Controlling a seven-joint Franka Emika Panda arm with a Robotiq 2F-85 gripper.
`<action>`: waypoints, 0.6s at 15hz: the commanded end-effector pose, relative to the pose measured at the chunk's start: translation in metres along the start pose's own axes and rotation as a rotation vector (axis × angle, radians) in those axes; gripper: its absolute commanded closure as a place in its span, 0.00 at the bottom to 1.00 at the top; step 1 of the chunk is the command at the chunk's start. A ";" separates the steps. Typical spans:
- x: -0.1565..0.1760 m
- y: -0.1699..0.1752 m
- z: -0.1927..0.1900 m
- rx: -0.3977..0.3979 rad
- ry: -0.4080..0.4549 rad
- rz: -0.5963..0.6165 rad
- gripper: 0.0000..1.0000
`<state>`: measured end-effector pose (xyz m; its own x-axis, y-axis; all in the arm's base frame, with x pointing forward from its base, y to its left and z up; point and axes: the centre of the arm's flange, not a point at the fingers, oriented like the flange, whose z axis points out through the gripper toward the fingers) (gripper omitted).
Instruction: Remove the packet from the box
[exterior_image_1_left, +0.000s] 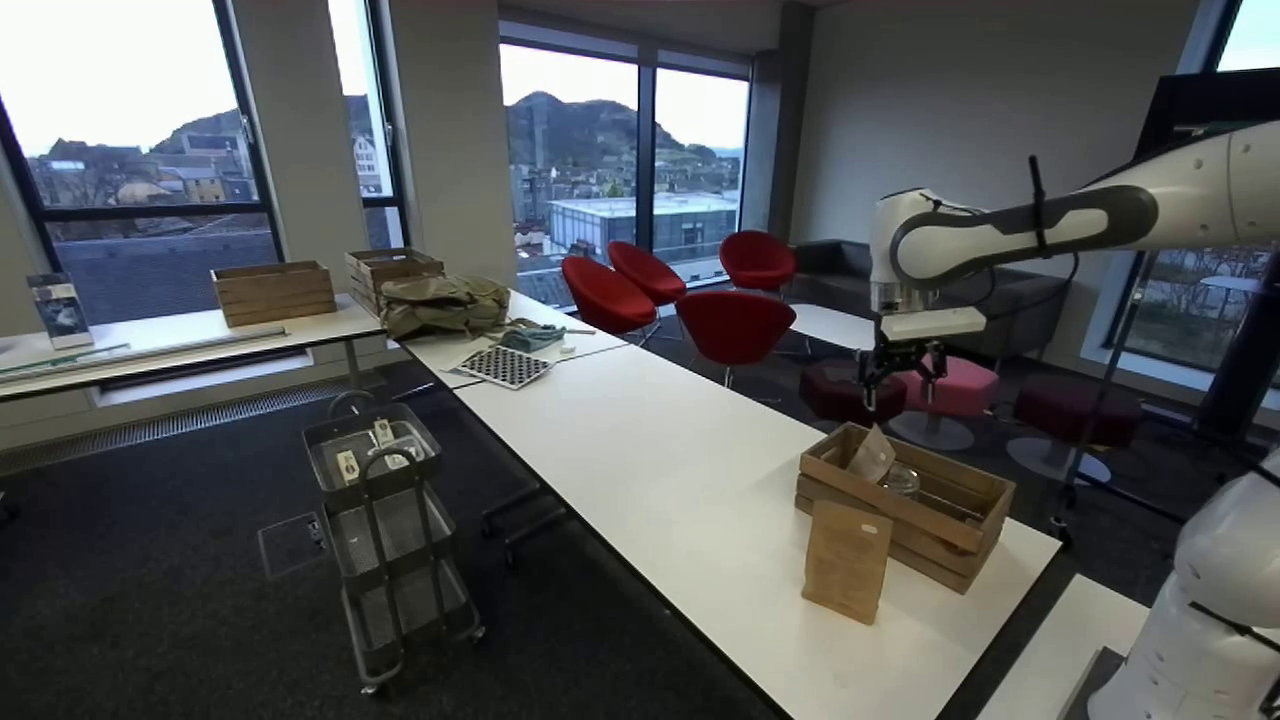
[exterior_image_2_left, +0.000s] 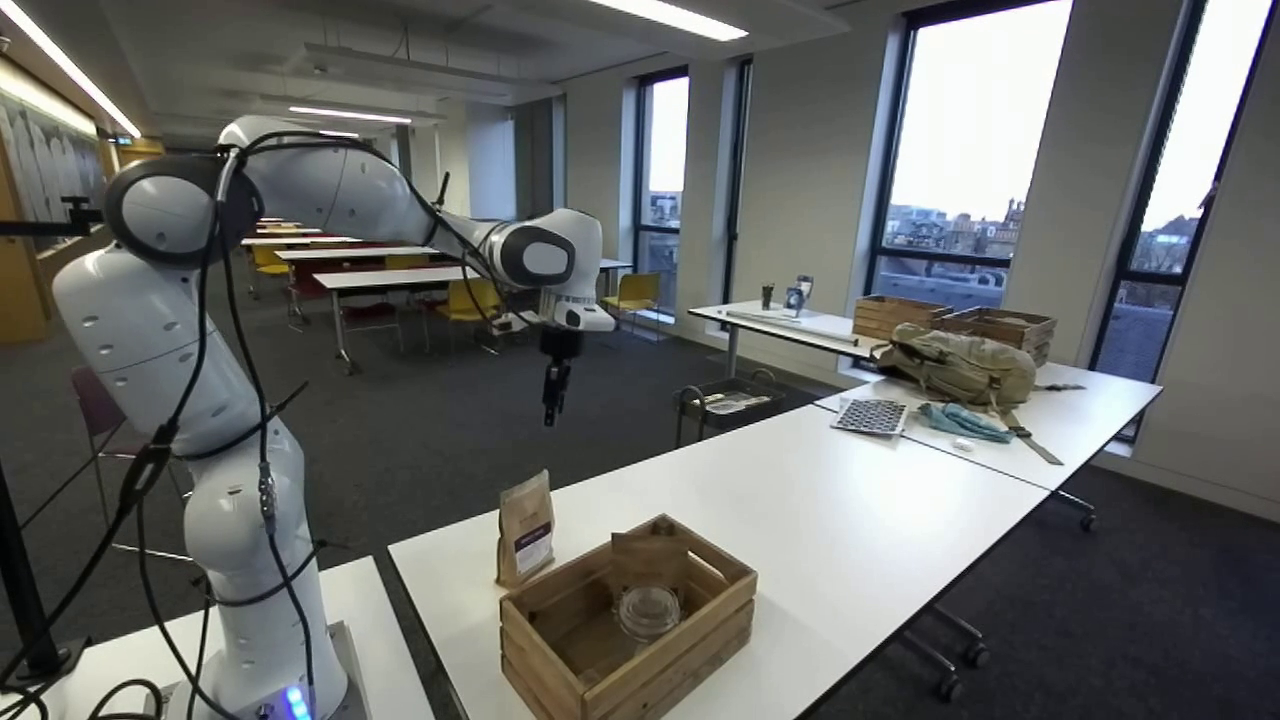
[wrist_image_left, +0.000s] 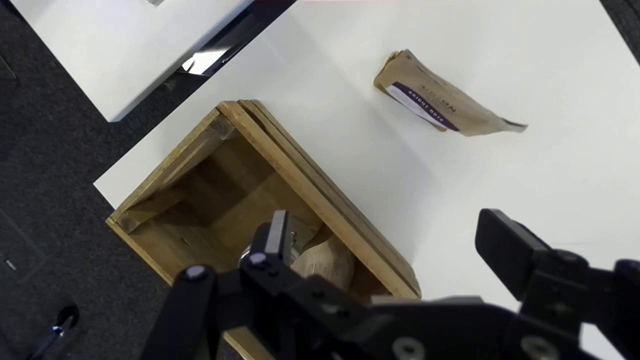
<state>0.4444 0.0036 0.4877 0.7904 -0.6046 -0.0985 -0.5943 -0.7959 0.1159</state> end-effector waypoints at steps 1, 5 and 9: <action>0.058 -0.007 0.015 0.006 -0.056 0.144 0.00; 0.107 -0.002 0.039 0.037 -0.147 0.245 0.00; 0.141 0.006 0.061 0.061 -0.172 0.260 0.00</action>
<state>0.5196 -0.0716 0.4203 0.5896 -0.7733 -0.2332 -0.7703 -0.6252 0.1257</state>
